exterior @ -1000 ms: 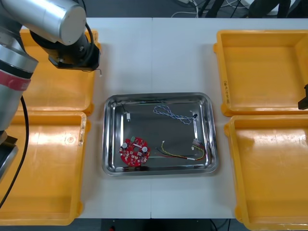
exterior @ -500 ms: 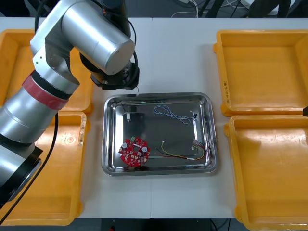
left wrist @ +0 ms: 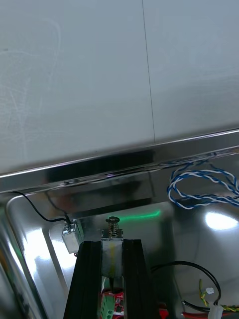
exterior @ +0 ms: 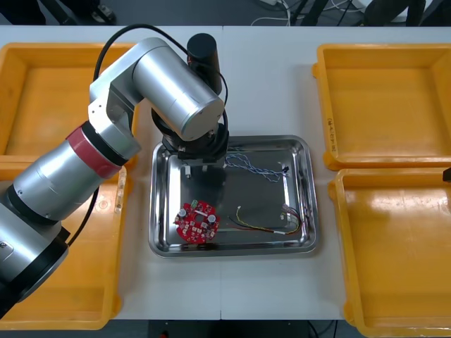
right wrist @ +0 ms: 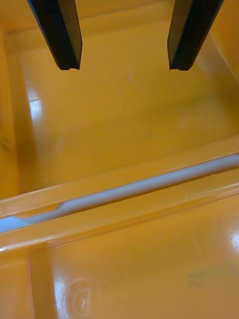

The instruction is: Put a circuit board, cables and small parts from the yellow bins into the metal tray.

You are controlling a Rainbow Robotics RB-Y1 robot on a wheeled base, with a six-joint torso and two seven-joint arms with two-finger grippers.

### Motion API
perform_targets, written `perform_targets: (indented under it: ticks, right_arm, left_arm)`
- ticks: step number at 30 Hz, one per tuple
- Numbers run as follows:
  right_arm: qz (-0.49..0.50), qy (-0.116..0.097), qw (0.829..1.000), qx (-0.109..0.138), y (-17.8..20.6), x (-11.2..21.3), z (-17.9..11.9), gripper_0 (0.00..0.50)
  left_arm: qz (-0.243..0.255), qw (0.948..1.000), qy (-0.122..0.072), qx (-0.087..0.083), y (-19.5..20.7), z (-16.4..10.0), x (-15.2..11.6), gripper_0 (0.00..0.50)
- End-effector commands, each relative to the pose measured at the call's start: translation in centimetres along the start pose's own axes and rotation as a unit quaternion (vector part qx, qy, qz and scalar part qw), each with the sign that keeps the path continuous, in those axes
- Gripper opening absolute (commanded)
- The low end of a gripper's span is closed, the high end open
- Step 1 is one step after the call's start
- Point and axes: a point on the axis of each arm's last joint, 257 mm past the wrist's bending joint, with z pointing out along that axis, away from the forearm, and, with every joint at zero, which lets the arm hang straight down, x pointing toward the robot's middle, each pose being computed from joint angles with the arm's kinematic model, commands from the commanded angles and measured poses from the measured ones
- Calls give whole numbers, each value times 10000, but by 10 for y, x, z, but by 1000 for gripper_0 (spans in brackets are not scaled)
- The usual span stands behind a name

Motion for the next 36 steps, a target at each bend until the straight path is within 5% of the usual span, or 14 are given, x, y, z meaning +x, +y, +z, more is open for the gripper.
perform_targets:
  ticks: [1, 12, 20, 22, 25, 36]
  right_arm:
    - [118, -268, 9996, 4, -7, -10, -9, 500]
    - [-449, -317, 9984, -147, 12, -5, -11, 500]
    - [-857, -425, 9954, 88, 8, 5, -12, 500]
    - [-932, -439, 9946, 100, 7, 5, -12, 500]
    - [-996, -427, 9941, 62, 9, 6, -11, 500]
    - [-1003, -463, 9938, 87, 9, 5, -8, 500]
  left_arm:
    - [-23, 9999, -85, 140, -26, -1, -3, 0]
    - [207, 9996, 155, 123, -32, 18, 18, 0]
    - [257, 9993, 214, 188, -36, 18, 22, 13]
    - [322, 9991, 208, 191, -37, 18, 22, 349]
    - [397, 9988, 199, 195, -38, 18, 22, 500]
    - [498, 9984, 223, 158, -39, 18, 24, 500]
